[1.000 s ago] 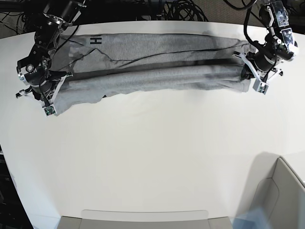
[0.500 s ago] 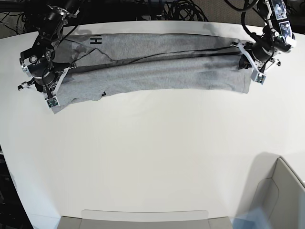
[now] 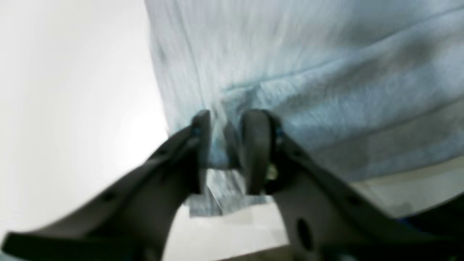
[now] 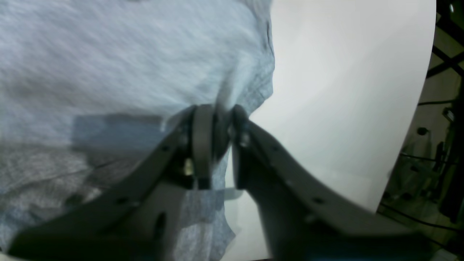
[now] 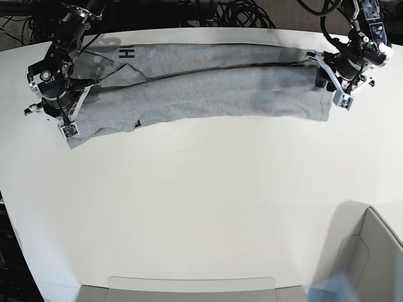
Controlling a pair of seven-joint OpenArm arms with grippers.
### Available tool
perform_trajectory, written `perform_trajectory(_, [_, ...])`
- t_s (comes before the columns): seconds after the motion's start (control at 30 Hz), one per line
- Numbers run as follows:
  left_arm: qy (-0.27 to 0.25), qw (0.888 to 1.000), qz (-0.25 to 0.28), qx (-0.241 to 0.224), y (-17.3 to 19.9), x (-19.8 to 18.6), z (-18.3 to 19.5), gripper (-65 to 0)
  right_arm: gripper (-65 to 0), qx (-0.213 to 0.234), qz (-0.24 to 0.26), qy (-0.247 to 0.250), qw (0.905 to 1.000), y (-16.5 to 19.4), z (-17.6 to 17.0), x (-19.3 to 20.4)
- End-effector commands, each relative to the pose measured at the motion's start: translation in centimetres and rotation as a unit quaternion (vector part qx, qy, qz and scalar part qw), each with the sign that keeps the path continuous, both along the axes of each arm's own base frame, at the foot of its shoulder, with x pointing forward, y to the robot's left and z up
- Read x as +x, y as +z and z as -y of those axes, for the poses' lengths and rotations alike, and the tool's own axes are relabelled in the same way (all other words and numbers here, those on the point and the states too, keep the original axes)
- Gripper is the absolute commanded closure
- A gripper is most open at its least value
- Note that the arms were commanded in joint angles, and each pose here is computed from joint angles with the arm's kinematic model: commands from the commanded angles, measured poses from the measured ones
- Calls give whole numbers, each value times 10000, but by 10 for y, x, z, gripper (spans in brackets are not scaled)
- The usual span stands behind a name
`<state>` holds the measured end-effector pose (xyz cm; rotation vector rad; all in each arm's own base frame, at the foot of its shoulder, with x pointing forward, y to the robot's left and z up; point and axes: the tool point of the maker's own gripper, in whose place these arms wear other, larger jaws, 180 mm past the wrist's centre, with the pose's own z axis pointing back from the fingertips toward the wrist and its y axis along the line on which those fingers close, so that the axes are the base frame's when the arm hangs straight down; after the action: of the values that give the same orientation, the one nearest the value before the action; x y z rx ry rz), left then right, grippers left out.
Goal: Fold the T-shirt properly
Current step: 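Lower the folded hem onto the shirt and adjust with both grippers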
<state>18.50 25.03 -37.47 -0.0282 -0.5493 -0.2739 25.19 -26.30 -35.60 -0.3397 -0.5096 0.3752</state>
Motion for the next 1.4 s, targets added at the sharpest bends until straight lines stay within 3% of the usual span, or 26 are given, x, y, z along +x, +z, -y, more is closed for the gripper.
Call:
perform_trajectory(0.0, [72, 9998, 195, 49, 11, 2, -5, -220, -189, -88, 152, 94, 9998, 10, 2, 7])
perform_trajectory(0.13, [496, 9979, 413, 71, 21, 1, -19, -260, -260, -88, 152, 94, 9998, 10, 2, 7])
perform_trajectory(0.4, [578, 9981, 84, 211, 19, -1, -27, -372, -262, -94, 158, 109, 9998, 11, 3, 7])
perform_trajectory(0.87, [609, 9974, -335, 174, 4, 7, -36, -372, -262, -104, 150, 113, 9998, 10, 3, 7])
perform_trajectory(1.1, [798, 9931, -853, -51, -30, -9, -50, -372, -262, -104, 150, 113, 9998, 10, 3, 7])
perform_trajectory(1.37, [566, 9901, -1240, -336, -62, -19, -31, -371, -262, -104, 150, 113, 9998, 10, 3, 7])
